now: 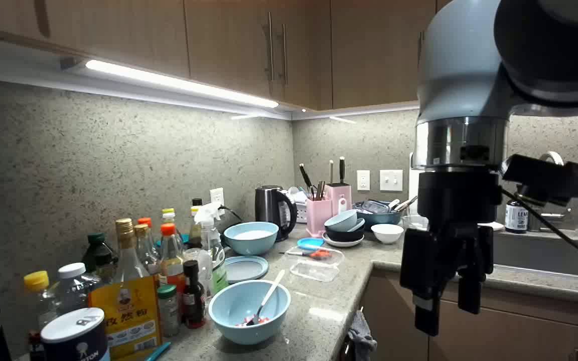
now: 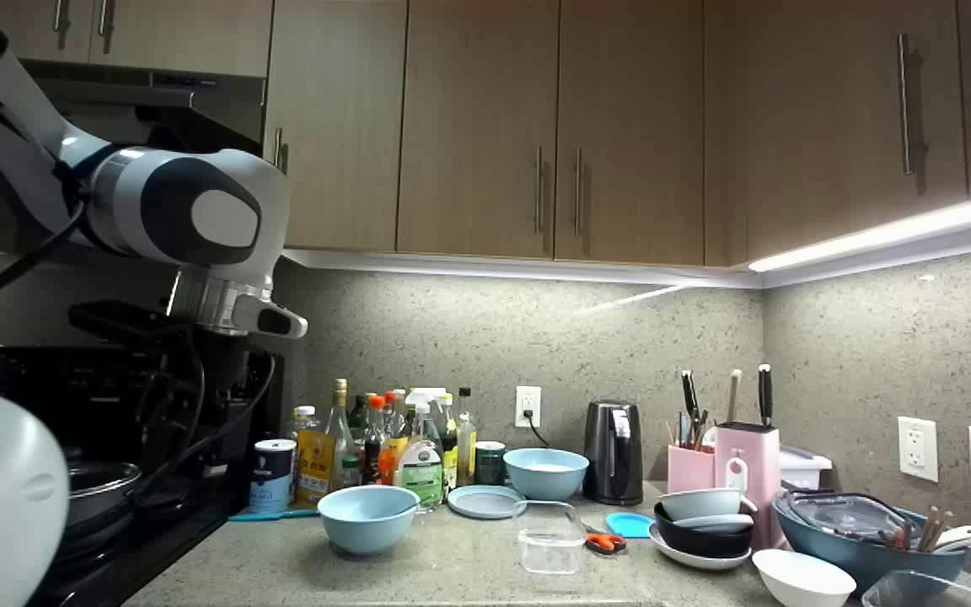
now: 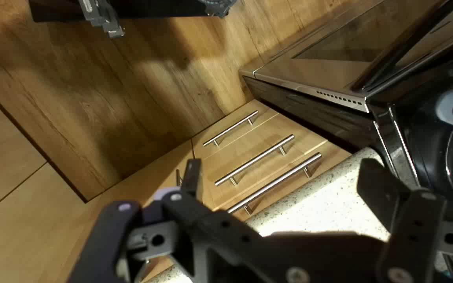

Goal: Move the spoon from the blue bowl to the clear bowl

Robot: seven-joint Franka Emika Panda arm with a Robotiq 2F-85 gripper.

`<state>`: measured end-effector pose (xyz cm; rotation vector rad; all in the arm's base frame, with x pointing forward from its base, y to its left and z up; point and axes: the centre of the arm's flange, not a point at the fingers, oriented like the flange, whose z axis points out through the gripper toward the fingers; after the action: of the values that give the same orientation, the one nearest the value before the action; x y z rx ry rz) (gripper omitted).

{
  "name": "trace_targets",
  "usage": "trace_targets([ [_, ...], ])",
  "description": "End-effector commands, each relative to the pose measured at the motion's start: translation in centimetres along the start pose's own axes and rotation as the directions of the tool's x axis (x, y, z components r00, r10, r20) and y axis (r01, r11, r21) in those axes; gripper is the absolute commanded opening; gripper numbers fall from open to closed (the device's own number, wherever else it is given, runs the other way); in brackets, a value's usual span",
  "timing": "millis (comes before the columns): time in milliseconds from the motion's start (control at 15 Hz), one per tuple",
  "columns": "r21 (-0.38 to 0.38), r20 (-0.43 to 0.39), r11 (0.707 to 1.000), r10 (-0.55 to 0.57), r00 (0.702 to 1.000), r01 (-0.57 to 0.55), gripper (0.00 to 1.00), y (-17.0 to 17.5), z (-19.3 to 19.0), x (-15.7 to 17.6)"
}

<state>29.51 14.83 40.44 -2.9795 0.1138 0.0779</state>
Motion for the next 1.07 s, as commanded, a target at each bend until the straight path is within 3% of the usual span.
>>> trace_targets([
  [0,0.000,0.000,1.000,0.000,1.000,0.000,1.00,0.0,0.0,0.0],
  [533,-0.011,-0.004,1.000,-0.008,1.000,0.008,1.00,-0.8,0.1,0.8],
  [1000,-0.226,-0.142,0.969,-0.137,0.980,0.103,1.00,-8.5,-1.7,9.2],
])
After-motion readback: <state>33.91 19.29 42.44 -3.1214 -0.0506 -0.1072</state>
